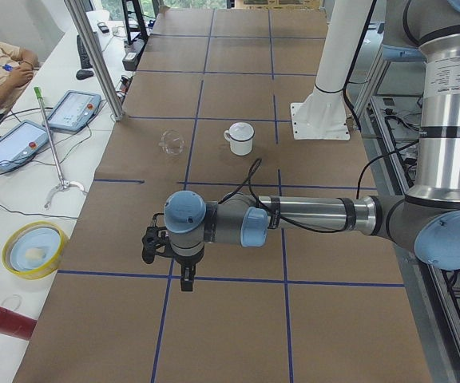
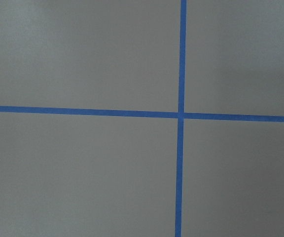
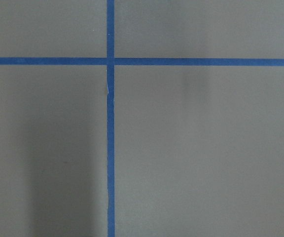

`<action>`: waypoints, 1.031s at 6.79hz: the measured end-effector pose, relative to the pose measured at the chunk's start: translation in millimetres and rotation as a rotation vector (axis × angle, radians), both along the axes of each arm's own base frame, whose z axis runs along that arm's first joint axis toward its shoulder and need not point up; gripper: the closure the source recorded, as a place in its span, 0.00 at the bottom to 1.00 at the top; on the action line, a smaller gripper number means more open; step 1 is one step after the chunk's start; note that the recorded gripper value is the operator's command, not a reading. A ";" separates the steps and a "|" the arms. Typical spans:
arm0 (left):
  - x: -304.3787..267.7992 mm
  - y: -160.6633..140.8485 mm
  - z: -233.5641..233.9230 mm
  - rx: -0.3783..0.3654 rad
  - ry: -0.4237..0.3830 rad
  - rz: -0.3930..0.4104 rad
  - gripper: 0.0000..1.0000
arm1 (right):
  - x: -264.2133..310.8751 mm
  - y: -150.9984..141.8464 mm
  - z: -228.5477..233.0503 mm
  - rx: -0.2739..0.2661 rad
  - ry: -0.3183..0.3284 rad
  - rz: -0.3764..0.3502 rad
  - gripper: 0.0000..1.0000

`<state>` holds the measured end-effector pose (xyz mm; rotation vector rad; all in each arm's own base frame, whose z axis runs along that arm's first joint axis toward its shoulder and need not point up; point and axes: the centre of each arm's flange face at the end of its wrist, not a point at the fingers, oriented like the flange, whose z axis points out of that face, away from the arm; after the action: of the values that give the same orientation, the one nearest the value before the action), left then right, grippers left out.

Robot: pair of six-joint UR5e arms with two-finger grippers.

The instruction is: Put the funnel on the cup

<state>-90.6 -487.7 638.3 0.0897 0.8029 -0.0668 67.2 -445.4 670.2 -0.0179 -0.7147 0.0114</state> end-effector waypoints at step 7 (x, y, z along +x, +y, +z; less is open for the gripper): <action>103.6 -13.5 -90.2 0.018 0.050 0.006 0.00 | 0.0 0.0 0.1 0.000 0.000 0.000 0.00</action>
<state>13.0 -501.2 548.1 0.1031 0.8538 -0.0567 67.1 -445.4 670.3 -0.0182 -0.7147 0.0115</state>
